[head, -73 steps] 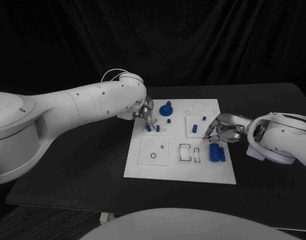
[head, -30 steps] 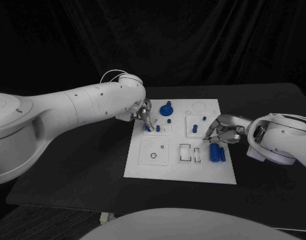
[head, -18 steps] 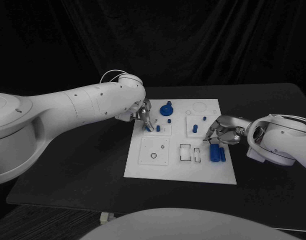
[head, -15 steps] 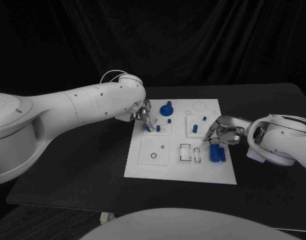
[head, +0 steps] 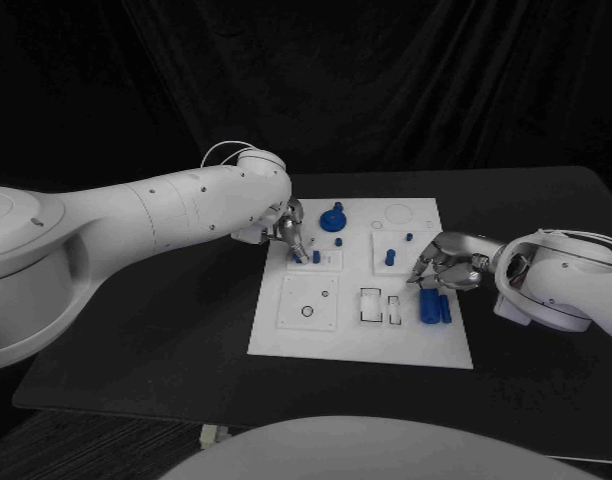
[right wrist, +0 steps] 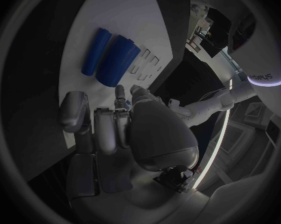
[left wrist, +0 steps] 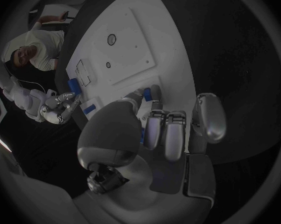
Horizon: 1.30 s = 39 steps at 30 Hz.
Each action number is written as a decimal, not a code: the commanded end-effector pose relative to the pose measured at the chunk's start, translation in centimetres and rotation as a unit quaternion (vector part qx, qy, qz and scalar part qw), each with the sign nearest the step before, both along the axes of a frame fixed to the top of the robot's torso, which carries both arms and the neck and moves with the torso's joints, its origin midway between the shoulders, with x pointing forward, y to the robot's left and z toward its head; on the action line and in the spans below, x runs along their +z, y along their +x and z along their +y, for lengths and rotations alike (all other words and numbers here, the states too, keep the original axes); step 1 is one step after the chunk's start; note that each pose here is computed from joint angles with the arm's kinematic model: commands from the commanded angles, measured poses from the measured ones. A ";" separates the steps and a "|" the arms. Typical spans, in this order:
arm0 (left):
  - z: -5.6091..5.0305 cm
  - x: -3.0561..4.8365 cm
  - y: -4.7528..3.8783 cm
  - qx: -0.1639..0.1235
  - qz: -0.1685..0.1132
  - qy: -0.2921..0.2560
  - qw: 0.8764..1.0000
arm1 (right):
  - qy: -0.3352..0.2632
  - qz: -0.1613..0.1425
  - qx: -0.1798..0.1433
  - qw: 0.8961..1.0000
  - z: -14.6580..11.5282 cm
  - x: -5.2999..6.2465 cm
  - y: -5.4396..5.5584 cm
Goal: Assemble the parts on the task board
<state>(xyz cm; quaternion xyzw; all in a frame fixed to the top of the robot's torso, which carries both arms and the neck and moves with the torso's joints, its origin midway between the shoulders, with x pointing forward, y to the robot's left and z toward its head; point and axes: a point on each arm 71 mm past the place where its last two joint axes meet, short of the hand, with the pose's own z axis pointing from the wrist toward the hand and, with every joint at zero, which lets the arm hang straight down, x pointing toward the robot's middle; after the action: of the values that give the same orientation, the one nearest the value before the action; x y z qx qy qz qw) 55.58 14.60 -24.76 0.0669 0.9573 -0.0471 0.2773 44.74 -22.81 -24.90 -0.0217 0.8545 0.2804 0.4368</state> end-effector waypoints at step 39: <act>0.0 -0.06 -0.08 0.005 -0.004 -0.001 1.000 | -0.007 0.009 -0.001 1.000 -0.1 -0.3 -0.1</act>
<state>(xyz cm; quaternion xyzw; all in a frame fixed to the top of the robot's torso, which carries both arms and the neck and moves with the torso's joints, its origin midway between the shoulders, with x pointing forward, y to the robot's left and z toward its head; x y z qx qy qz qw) 55.58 14.74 -24.74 0.0638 0.9564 -0.0449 0.2814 44.74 -22.85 -24.98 -0.0225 0.8564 0.2794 0.4337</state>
